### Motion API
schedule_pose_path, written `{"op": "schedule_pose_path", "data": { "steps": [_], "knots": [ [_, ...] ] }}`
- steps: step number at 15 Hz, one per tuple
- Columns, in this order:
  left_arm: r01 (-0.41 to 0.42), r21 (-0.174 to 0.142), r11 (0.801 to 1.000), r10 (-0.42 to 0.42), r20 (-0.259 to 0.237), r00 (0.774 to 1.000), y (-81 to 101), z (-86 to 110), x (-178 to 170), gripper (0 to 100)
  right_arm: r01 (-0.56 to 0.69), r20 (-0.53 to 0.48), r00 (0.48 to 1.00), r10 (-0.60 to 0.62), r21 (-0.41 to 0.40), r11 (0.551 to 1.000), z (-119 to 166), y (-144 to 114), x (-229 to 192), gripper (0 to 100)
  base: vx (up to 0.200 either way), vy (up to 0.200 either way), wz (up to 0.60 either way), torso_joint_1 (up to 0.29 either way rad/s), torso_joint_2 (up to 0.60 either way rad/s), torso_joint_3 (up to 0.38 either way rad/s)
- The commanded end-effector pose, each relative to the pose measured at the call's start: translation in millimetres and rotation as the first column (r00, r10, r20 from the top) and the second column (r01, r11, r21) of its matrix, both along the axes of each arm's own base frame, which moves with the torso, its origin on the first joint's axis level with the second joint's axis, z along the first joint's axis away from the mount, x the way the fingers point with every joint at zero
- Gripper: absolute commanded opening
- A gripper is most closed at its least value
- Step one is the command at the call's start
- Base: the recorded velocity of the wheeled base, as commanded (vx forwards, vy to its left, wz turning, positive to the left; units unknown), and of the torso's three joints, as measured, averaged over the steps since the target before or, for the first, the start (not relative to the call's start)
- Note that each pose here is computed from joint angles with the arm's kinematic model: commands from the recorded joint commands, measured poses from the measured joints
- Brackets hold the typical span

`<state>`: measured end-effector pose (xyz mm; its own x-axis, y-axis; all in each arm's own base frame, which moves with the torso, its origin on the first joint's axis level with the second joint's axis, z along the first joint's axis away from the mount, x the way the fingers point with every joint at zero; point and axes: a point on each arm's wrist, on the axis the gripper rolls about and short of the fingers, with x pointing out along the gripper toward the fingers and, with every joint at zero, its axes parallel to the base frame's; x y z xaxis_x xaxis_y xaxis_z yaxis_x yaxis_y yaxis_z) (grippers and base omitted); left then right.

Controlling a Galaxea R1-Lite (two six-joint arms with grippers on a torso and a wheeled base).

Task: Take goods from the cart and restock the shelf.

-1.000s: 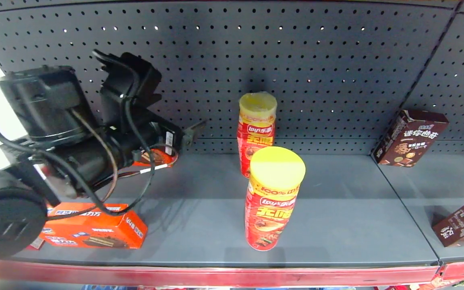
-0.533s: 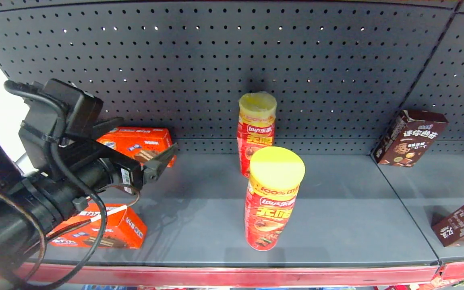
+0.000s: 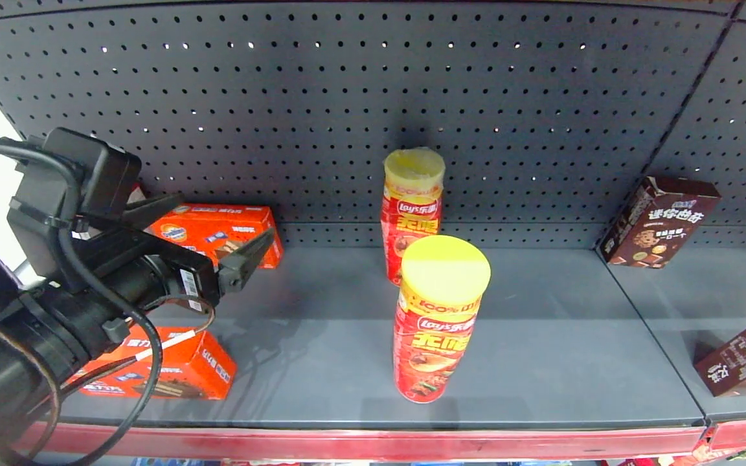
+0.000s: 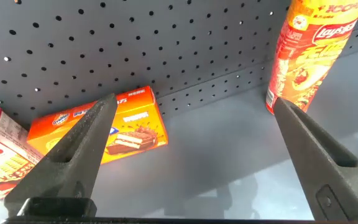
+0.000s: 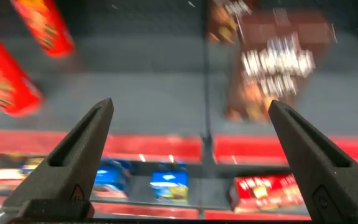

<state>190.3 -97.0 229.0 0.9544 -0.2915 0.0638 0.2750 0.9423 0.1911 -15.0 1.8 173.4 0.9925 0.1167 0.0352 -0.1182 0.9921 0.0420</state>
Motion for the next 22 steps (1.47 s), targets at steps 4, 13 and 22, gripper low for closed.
{"op": "schedule_pose_path", "data": {
  "steps": [4, 13, 22],
  "knots": [
    [-0.002, 0.014, 1.000, 0.002, -0.025, 1.000, -1.4, -6.5, 3, 100, -0.357, -0.286, 0.909, 0.304, -0.154, 0.921, 73, 34, 120, 100, 0.000, 0.000, 0.00, 0.000, 0.00, 0.000],
    [-0.002, 0.025, 1.000, 0.003, -0.039, 0.999, -1.2, -10.6, 4, 100, -0.589, -0.490, 0.753, 0.438, -0.207, 0.781, 34, 138, 190, 100, 0.000, 0.000, 0.00, 0.000, 0.00, 0.000],
    [0.001, 0.022, 1.000, 0.000, -0.035, 0.999, -1.8, -9.5, 4, 100, -0.597, -0.525, 0.739, 0.422, -0.221, 0.771, 25, 167, 217, 100, 0.000, 0.000, 0.00, 0.000, 0.00, 0.000]
  ]
}}
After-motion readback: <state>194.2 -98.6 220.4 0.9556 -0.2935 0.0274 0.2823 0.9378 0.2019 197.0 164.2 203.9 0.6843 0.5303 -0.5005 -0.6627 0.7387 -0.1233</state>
